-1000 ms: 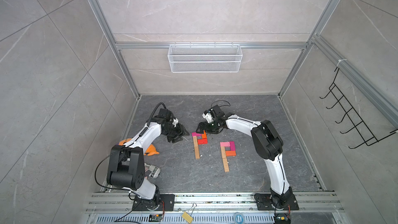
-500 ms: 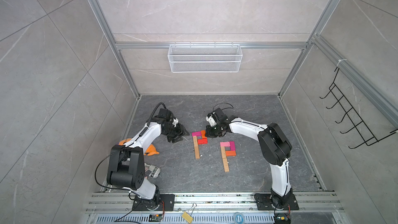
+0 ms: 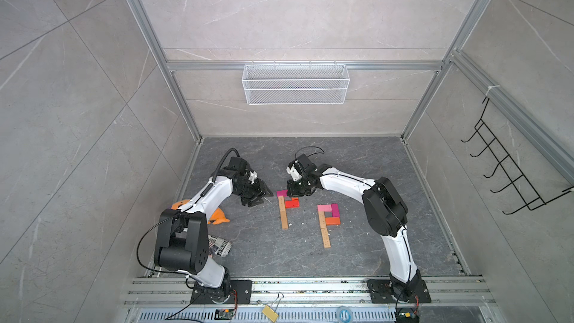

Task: Assemble the letter p with building blocks
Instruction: Adjust the building block at the center of the board.

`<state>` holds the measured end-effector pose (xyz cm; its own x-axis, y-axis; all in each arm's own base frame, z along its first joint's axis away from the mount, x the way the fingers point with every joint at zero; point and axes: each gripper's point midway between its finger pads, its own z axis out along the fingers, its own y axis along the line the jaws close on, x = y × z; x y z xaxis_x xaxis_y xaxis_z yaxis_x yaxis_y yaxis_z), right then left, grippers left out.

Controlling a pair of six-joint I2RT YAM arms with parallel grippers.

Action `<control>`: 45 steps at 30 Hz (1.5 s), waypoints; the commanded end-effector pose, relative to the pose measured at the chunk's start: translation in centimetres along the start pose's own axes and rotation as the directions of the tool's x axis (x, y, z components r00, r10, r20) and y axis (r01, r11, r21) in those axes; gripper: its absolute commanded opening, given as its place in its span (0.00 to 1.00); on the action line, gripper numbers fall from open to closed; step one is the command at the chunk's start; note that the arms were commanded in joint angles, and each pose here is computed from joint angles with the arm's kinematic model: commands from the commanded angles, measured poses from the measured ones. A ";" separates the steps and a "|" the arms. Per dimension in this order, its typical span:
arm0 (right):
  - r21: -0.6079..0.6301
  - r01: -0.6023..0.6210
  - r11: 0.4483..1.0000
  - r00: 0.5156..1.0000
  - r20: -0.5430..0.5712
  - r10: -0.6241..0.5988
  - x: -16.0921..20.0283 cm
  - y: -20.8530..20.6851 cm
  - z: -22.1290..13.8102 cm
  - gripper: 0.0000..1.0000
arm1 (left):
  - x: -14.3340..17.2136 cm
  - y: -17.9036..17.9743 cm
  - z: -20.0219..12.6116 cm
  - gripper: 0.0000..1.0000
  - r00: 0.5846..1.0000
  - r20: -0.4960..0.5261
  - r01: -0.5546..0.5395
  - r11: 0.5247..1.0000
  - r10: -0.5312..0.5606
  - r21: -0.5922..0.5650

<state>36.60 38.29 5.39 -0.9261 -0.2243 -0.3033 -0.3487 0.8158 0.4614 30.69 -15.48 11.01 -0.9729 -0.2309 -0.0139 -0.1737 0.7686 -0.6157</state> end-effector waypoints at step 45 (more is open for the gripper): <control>0.046 0.055 0.997 0.992 -0.121 -0.049 1.6 -0.3 3.1 0.00 | -0.3 -0.8 -0.5 0.56 1.000 -0.002 -0.026 0.999 0.026 0.027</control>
<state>35.66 39.00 2.37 -0.9253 -0.3039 -0.2268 -0.3743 0.8276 0.4184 30.68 -15.48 11.01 -0.9734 -0.2286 -0.0154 -0.1709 0.7694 -0.6155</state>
